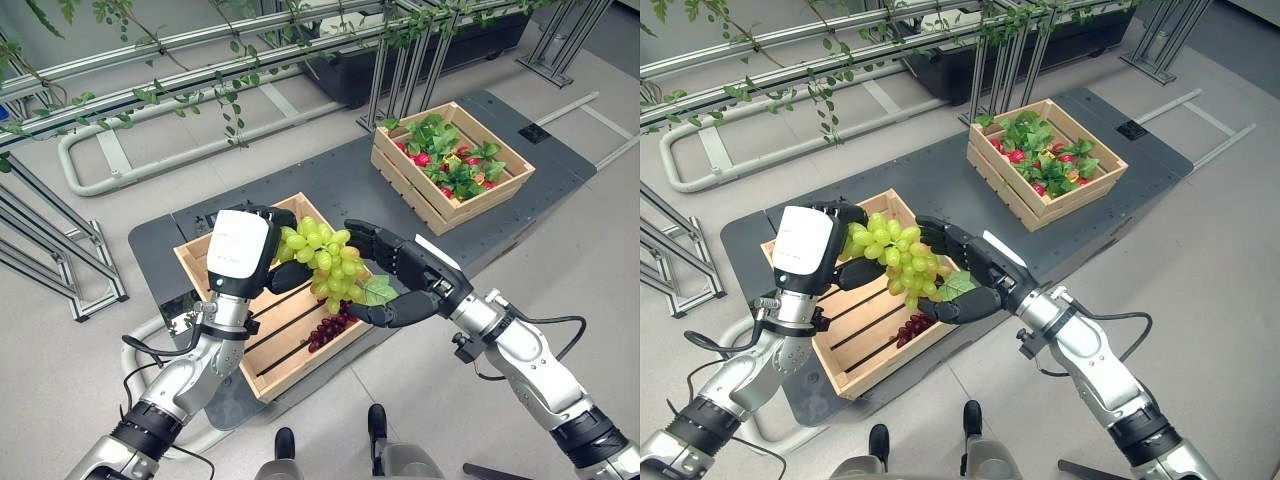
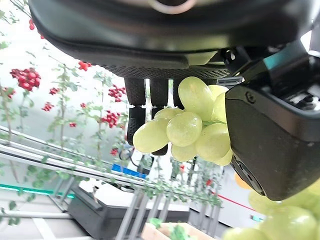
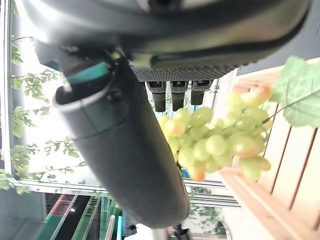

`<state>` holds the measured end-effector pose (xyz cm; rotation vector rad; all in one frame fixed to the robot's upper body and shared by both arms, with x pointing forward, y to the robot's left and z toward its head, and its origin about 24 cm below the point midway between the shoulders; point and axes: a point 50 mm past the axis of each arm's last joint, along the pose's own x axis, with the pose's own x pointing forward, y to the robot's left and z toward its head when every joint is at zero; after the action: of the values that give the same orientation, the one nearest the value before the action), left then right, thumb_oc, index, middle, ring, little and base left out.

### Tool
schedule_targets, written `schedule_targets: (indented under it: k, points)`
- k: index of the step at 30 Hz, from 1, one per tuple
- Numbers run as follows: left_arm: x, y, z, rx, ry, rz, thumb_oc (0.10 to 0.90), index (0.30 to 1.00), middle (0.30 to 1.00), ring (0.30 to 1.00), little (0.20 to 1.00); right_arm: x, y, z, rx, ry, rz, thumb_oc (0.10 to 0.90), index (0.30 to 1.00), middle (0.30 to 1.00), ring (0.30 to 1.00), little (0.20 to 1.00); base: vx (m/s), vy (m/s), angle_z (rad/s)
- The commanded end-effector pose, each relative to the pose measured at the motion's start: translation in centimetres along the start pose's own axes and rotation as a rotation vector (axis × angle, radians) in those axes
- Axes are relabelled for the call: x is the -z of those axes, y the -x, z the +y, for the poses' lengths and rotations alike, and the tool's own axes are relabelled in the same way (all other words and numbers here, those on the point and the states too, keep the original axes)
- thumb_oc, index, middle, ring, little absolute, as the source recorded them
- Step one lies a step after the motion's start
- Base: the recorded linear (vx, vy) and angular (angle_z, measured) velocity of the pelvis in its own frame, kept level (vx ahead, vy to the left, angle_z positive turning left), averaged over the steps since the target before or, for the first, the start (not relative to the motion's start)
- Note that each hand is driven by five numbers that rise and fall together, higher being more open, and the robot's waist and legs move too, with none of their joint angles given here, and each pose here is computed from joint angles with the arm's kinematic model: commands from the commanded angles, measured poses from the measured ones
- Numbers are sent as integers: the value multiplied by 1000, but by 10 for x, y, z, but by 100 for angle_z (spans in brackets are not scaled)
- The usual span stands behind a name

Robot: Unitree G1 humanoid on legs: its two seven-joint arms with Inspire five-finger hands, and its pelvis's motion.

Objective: Pick up the fruits from the basket on one side to the basket on the other side

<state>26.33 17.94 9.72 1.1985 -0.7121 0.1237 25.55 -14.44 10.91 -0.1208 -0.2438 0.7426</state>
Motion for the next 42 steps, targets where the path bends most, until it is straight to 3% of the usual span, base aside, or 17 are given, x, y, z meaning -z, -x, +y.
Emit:
schedule_targets:
  k: [1,13,20,21,22,23,24,30,31,33,34,35,42]
  points:
    - [-32,-41,19,-169,88,-197,400,300,300,300,300,-27,-18,1,-9,-56,-214,800,900,900,900,900,0,0,0]
    - [-38,-34,7,-130,53,-236,400,300,300,300,300,-27,-25,17,-90,-366,-290,800,900,900,900,900,0,0,0]
    - [-41,-31,5,-135,75,-249,400,300,300,300,300,-22,-28,22,-65,-369,-258,800,900,900,900,900,0,0,0]
    - [-43,-31,5,-146,82,-256,400,300,300,300,300,-16,-28,23,-41,-346,-220,762,844,844,844,844,0,0,0]
    - [-43,-31,5,-153,86,-256,400,300,300,300,300,-13,-27,22,-30,-327,-202,551,526,526,526,526,0,0,0]
    - [-43,-31,5,-157,87,-256,400,300,300,300,300,-12,-27,22,-30,-324,-195,551,526,526,526,526,0,0,0]
    - [-44,-32,6,-168,92,-254,400,300,300,300,300,-9,-27,22,-17,-317,-170,400,300,300,300,300,0,0,0]
    - [-44,-33,12,-209,100,-256,400,300,300,300,300,-1,-24,19,-16,-270,-112,400,300,300,300,300,0,0,0]
    - [-44,-33,12,-214,99,-258,400,300,300,300,300,0,-24,18,-23,-251,-103,425,338,338,338,338,0,0,0]
    - [-44,-34,13,-216,98,-257,400,300,300,300,300,0,-23,18,-38,-229,-96,522,484,484,484,484,0,0,0]
    - [-44,-34,14,-217,97,-257,400,300,300,300,300,1,-23,19,-53,-217,-90,679,719,719,719,719,0,0,0]
    - [-44,-34,15,-218,96,-258,400,300,300,300,300,0,-22,18,-64,-203,-86,800,900,900,900,900,0,0,0]
    - [-41,-35,18,-229,92,-252,400,300,300,300,300,-2,-18,11,-63,-178,-78,800,900,900,900,900,0,0,0]
